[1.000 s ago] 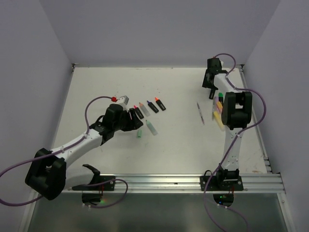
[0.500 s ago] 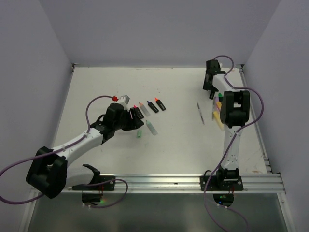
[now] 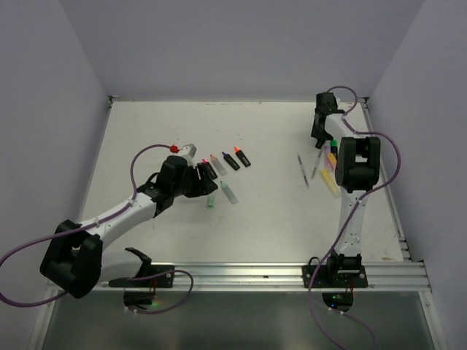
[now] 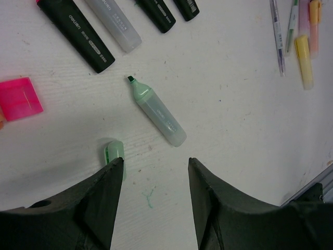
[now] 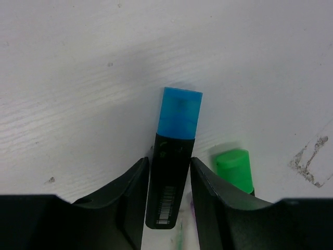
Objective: Open the pen caps
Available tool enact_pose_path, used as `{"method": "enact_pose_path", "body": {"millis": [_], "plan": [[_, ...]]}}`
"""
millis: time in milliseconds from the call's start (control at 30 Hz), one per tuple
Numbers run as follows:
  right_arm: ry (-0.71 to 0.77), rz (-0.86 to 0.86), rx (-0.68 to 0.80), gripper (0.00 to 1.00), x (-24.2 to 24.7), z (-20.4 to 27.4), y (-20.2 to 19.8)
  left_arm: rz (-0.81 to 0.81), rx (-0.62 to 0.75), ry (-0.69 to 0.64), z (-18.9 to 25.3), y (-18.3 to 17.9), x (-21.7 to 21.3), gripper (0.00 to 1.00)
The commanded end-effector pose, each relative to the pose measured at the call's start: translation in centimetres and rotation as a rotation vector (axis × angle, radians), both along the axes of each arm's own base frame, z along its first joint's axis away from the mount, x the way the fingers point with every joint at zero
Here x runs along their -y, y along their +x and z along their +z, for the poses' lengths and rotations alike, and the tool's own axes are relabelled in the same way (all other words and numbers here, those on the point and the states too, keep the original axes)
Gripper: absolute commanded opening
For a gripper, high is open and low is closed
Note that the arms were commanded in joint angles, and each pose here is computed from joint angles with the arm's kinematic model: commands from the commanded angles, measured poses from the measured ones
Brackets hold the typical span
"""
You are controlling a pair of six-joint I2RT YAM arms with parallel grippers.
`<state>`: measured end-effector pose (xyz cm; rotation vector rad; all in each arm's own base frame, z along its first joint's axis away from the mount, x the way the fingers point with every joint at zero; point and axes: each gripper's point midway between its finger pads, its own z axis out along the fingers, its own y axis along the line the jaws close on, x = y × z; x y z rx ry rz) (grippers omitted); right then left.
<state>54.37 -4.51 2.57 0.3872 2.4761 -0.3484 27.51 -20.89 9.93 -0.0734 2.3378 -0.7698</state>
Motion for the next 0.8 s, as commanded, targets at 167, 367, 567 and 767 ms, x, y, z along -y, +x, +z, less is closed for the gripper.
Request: {"method": "enact_pose_path", "body": {"millis": [167, 367, 567, 767], "plan": [[0.058, 0.03, -0.047, 0.1, -0.8, -2.1, -0.6, -0.02, 0.061, -0.027, 2.2, 0.8, 0.7, 0.56], [0.105, 0.15, 0.094, 0.0, -3.2, 0.4, 0.7, -0.028, 0.06, -0.055, 3.3, 1.3, 1.5, 0.57], [0.175, 0.287, 0.303, 0.0, -8.1, 9.6, -1.5, -0.107, 0.088, -0.179, 7.5, 3.3, 4.6, 0.56], [0.278, 0.605, 0.262, 0.0, -20.4, 13.1, -9.2, -0.171, 0.097, -0.267, 9.9, 5.7, 7.0, 0.56]]}}
